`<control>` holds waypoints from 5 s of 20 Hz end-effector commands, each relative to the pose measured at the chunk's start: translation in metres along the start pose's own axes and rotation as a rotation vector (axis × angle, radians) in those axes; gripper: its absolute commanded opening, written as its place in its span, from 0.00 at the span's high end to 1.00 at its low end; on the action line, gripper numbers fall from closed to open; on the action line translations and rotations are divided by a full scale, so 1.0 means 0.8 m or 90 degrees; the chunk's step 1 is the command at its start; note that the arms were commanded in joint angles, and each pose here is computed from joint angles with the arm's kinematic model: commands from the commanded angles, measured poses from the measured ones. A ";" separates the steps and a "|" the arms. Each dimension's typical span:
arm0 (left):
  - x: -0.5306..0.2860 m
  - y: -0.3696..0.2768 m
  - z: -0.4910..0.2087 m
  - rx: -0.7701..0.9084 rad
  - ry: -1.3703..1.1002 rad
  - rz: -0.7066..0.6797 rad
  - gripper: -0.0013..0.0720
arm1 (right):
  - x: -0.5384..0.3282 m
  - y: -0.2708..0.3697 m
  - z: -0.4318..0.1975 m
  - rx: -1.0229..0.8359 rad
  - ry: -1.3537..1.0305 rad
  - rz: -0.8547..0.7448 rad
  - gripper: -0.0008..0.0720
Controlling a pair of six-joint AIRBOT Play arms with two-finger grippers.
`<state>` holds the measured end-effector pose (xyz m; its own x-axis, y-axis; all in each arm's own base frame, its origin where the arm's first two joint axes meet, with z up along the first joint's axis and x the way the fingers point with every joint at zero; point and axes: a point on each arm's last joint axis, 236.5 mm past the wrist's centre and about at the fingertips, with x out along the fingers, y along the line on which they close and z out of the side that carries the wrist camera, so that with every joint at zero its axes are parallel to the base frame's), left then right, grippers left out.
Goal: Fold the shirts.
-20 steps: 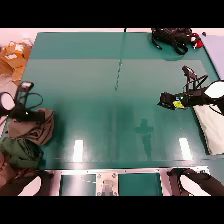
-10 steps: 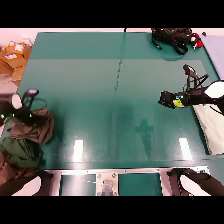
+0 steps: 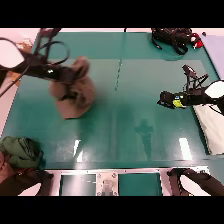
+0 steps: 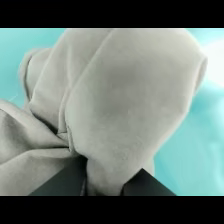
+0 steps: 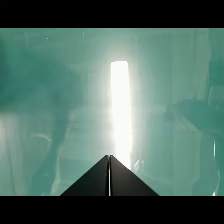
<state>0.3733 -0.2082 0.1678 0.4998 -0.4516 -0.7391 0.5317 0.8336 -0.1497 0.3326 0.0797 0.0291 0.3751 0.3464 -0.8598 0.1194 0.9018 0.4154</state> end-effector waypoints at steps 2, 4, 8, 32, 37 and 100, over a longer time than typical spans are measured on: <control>0.054 -0.135 0.019 0.035 -0.014 -0.156 0.94 | -0.002 0.000 0.001 0.003 0.000 0.001 0.88; 0.098 -0.156 -0.010 0.024 0.050 -0.185 0.25 | -0.005 -0.006 0.005 0.013 -0.005 -0.002 0.61; 0.121 -0.138 -0.033 0.005 0.106 -0.176 0.00 | -0.012 -0.029 0.012 0.046 -0.013 -0.014 0.37; 0.224 -0.080 -0.127 -0.254 0.160 -0.257 0.95 | 0.165 0.018 -0.124 0.007 0.228 0.038 0.63; 0.200 -0.069 -0.089 -0.187 0.148 -0.254 0.95 | 0.165 0.038 -0.104 -0.022 0.194 0.081 0.96; 0.176 0.058 -0.279 -0.491 0.344 -0.254 0.18 | 0.102 -0.109 -0.124 0.281 0.039 0.040 0.37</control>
<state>0.3121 -0.1504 -0.0867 -0.1443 -0.6445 -0.7509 -0.0629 0.7632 -0.6431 0.2482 0.0580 -0.1007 0.2996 0.4555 -0.8383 0.4787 0.6883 0.5451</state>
